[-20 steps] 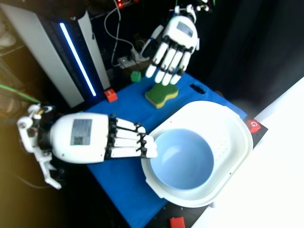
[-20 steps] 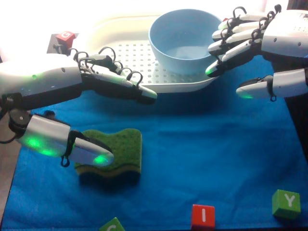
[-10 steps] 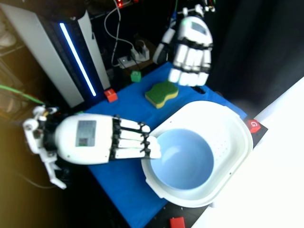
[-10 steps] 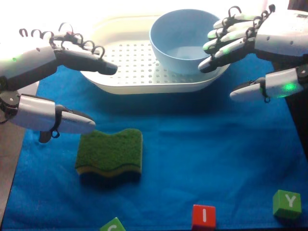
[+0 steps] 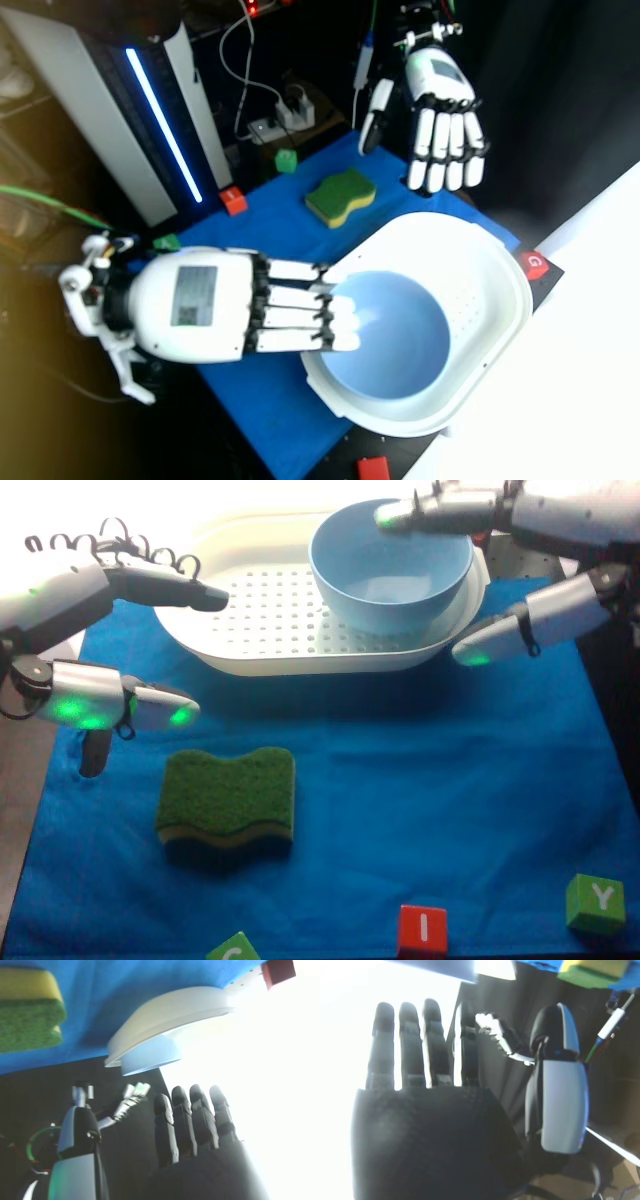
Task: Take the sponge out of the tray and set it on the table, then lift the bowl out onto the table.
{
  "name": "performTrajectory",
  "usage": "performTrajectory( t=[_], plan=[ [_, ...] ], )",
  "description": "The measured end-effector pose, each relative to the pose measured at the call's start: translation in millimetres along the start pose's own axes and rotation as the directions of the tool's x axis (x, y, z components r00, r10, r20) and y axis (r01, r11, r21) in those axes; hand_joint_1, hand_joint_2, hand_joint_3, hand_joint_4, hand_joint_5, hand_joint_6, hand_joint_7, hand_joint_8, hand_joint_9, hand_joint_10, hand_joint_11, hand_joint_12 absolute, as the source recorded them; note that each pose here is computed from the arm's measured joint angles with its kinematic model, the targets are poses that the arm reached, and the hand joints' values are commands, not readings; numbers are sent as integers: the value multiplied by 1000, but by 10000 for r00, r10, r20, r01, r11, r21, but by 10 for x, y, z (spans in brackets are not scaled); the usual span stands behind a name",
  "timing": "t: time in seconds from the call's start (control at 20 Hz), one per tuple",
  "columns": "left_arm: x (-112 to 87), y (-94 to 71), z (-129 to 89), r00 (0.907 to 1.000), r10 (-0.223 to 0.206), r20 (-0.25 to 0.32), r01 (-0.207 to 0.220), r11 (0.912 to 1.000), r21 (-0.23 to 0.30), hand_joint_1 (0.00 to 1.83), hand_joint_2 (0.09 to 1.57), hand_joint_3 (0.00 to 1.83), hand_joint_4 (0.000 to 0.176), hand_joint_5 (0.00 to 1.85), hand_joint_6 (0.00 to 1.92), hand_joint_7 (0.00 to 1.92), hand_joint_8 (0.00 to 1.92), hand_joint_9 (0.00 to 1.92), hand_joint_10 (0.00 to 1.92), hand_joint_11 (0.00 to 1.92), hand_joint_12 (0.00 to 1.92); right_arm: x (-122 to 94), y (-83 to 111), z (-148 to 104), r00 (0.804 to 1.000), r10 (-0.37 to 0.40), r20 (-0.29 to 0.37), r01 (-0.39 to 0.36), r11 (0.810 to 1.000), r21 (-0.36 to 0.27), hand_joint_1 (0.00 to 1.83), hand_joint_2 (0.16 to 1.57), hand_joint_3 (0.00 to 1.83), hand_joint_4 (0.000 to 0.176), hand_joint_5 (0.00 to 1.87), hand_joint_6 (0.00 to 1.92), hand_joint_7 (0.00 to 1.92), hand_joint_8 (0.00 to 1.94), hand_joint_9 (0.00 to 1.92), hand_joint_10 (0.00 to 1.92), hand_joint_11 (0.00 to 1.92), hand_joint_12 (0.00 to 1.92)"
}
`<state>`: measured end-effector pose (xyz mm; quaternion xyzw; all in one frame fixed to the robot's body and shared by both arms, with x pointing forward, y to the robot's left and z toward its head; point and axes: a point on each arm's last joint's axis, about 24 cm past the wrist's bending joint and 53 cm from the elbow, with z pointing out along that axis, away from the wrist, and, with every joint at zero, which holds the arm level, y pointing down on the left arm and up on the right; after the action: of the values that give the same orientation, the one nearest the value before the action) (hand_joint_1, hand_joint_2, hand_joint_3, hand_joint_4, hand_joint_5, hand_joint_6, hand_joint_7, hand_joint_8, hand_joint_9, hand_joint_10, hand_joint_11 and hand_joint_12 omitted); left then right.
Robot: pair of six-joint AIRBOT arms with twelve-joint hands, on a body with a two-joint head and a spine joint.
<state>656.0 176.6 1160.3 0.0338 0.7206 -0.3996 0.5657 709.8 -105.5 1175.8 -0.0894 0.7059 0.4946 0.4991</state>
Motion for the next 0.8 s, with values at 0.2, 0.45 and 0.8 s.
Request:
performTrajectory(
  t=[0.2, 0.45, 0.8],
  plan=[
    [27, 35, 0, 10000, -31, -59, 31, 9999, -98, 711, 970, 0, 73, 546, 4, 464, 2, 346, 0, 0, 566, -149, 66, 47, 9995, -69, 322, 76, 9998, -210, 662, 836, 0, 176, 16, 4, 13, 1, 49, 3, 0, 180],
    [136, 25, 19, 9996, -132, -248, 131, 9999, -69, 698, 979, 0, 45, 558, 1, 460, 1, 359, 4, 0, 638, -316, -141, 130, 9965, 48, 839, -62, 9998, 164, 628, 884, 3, 176, 136, 2, 103, 0, 94, 0, 0, 94],
    [235, 68, 6, 9985, -317, -455, 308, 9993, -211, 688, 967, 0, 50, 543, 0, 463, 2, 359, 4, 0, 639, -136, -445, 429, 9966, 333, 759, -418, 9926, 1143, 549, 956, 2, 116, 316, 2, 243, 4, 157, 7, 63, 78]
  ],
)
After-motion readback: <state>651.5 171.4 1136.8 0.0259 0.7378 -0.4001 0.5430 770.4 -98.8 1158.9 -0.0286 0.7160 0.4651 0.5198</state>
